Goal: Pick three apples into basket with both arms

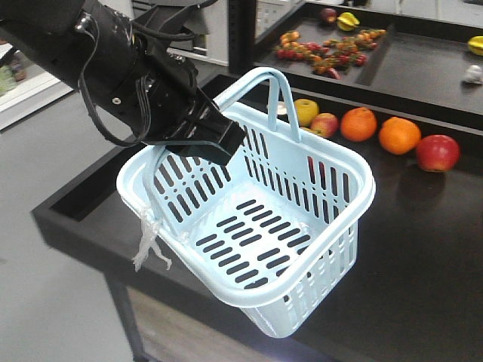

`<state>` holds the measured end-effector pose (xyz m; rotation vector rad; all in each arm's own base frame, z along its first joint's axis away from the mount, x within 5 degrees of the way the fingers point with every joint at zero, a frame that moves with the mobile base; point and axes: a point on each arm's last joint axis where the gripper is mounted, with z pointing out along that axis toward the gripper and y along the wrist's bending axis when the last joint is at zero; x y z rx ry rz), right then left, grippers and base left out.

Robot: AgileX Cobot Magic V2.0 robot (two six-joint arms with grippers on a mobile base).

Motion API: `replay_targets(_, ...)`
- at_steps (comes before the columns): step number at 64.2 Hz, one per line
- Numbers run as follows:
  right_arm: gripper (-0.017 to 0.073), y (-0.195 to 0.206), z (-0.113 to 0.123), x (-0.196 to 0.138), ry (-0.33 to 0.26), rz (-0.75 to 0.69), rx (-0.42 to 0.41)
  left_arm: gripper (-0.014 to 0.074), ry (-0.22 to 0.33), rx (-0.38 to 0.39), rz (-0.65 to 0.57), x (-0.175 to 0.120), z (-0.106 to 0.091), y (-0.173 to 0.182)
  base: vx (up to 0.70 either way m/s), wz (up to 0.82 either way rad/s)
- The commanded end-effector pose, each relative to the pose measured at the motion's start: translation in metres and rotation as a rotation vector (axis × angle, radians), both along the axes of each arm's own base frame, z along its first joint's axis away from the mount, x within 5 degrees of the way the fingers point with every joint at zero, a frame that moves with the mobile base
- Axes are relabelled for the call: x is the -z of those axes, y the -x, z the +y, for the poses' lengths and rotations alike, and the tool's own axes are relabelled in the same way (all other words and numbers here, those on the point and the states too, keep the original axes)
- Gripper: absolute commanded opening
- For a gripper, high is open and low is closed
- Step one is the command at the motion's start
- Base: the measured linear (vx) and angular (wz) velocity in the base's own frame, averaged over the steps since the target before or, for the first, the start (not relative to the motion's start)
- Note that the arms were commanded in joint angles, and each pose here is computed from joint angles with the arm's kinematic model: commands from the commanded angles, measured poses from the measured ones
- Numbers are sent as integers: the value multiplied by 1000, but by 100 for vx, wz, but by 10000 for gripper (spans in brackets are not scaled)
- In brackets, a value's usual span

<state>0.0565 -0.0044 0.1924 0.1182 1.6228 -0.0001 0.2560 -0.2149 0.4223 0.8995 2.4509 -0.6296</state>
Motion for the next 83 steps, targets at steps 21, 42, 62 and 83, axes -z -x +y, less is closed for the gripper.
replay_targets(21,-3,0,0,-4,18,-72,0,-7,87,0,-49,-23,4,12,13,-48)
replay_targets(42,-3,0,0,-4,18,-72,0,-7,86,0,-50,-23,4,12,10,-43)
replay_targets(62,-3,0,0,-4,18,-72,0,-7,86,0,-50,-23,4,12,6,-24)
replay_targets(83,-3,0,0,-4,18,-72,0,-7,86,0,-50,-23,4,12,4,-12)
